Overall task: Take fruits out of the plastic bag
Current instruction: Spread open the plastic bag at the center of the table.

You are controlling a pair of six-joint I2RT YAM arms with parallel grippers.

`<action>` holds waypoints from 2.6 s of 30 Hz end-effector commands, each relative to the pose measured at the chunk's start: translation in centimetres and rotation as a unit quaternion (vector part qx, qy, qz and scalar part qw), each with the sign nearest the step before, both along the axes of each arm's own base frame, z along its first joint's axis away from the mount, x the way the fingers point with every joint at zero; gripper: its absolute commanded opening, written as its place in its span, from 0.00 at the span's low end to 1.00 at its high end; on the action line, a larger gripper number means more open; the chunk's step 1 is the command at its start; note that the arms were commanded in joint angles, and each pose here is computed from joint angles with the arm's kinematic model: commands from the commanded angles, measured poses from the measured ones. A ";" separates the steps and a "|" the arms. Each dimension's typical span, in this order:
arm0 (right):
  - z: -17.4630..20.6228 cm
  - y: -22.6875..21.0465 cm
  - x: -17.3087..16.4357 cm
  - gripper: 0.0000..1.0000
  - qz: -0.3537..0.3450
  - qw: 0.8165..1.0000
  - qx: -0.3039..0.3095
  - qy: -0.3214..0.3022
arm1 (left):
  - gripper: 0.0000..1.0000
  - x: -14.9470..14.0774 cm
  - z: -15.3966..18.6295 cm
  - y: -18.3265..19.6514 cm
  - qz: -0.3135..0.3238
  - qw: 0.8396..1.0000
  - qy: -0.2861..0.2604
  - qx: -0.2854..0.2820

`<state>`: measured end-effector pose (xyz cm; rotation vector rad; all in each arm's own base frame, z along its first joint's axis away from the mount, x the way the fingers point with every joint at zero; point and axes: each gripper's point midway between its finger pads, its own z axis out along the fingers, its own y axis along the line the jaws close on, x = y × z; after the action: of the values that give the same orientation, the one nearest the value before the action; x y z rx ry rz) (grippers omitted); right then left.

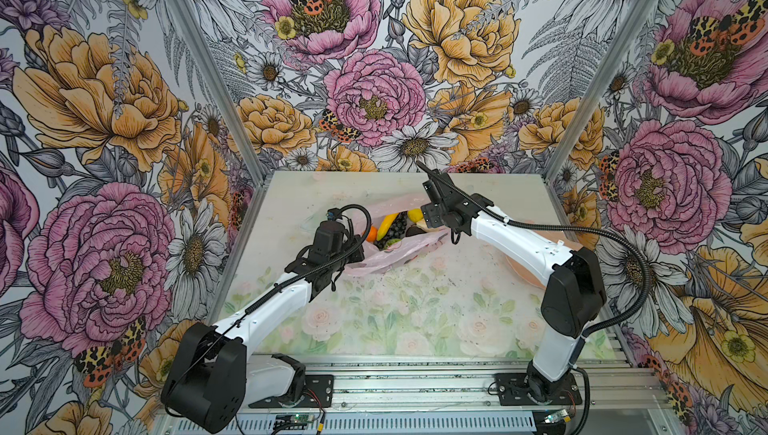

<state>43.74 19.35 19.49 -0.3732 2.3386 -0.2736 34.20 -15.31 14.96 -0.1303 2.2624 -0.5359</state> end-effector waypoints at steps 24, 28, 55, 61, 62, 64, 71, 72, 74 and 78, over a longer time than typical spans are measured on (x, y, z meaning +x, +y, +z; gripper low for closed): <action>-0.2 7.1 -3.1 0.00 0.165 0.913 0.355 0.114 | 0.00 7.5 1.9 5.0 0.042 0.993 -0.081 -0.070; 2.4 5.9 -4.3 0.00 0.161 0.874 0.448 0.096 | 0.00 8.0 1.9 7.4 0.061 0.988 -0.094 -0.102; 0.8 2.9 -3.4 0.00 0.079 0.806 0.585 0.047 | 0.66 5.5 1.4 6.5 0.124 0.991 0.027 0.036; 0.1 3.8 -4.6 0.00 0.087 0.818 0.566 0.051 | 0.82 3.5 2.6 6.2 0.171 0.982 0.068 0.036; 0.2 3.9 -4.7 0.00 0.089 0.820 0.563 0.049 | 0.84 3.4 2.5 5.9 0.172 0.982 0.074 0.034; 0.4 4.1 -5.0 0.00 0.094 0.824 0.557 0.047 | 0.86 3.4 2.2 5.6 0.177 0.980 0.081 0.038; 1.4 4.1 -5.9 0.00 0.103 0.828 0.550 0.033 | 0.91 4.1 -0.8 4.4 0.169 0.977 0.125 0.033; 1.7 4.0 -5.9 0.00 0.102 0.827 0.552 0.031 | 0.89 4.0 -1.2 4.3 0.168 0.977 0.129 0.031; 2.3 3.6 -5.7 0.00 0.099 0.819 0.564 0.027 | 0.82 3.8 -2.2 3.9 0.157 0.979 0.131 0.013; 3.6 1.6 -4.2 0.00 0.083 0.780 0.620 0.012 | 0.44 3.5 -4.5 3.9 0.128 0.984 0.116 -0.044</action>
<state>38.65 22.38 21.01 0.0446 2.0688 1.2409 37.70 -11.00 11.15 -0.5576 2.4408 -0.3522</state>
